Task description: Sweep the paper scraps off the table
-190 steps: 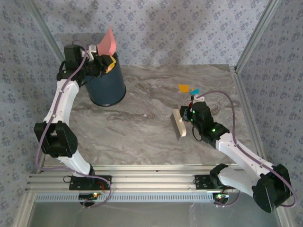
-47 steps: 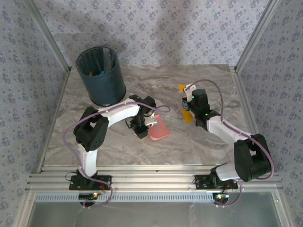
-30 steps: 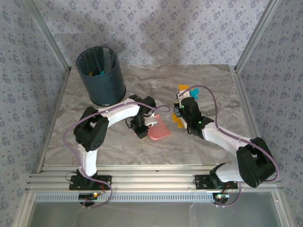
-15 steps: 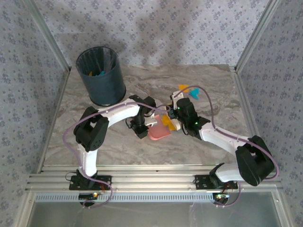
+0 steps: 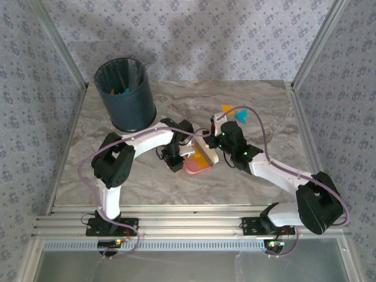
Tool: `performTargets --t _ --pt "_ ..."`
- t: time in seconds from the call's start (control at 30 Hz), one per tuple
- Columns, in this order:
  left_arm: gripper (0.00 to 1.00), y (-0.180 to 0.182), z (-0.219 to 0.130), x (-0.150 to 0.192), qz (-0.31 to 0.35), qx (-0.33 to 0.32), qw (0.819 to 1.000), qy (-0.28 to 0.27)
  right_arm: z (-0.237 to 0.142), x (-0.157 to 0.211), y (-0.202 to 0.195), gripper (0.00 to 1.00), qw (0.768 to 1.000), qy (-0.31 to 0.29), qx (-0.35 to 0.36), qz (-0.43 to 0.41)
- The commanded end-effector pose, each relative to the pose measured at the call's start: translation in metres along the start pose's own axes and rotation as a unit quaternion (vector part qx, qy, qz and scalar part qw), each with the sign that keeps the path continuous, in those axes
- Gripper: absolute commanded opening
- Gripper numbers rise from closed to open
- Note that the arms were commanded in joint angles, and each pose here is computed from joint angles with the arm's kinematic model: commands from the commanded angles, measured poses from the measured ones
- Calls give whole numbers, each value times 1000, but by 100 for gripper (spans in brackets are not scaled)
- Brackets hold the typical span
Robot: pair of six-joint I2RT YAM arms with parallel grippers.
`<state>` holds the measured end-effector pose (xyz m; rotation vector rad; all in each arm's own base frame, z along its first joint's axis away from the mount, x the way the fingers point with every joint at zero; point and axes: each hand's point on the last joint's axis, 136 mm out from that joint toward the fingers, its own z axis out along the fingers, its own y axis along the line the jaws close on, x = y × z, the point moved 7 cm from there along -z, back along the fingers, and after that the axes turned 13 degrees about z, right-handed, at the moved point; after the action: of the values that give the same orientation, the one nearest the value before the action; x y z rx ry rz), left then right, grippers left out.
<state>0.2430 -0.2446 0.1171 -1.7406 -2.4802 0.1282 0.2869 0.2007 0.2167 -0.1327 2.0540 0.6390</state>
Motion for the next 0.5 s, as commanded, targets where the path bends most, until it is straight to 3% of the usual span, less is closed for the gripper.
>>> performTargets --t 0.0,0.2,0.47 --pt "0 0 -5 6 -6 -8 1000 21 -12 -8 11 0 999 -14 -35 23" --pt "0 -1 -6 6 -6 -9 1000 20 -19 -15 7 0 999 -38 -12 21" --pt "0 3 -8 6 -16 -13 1000 17 -30 -26 -21 0 993 -85 79 21"
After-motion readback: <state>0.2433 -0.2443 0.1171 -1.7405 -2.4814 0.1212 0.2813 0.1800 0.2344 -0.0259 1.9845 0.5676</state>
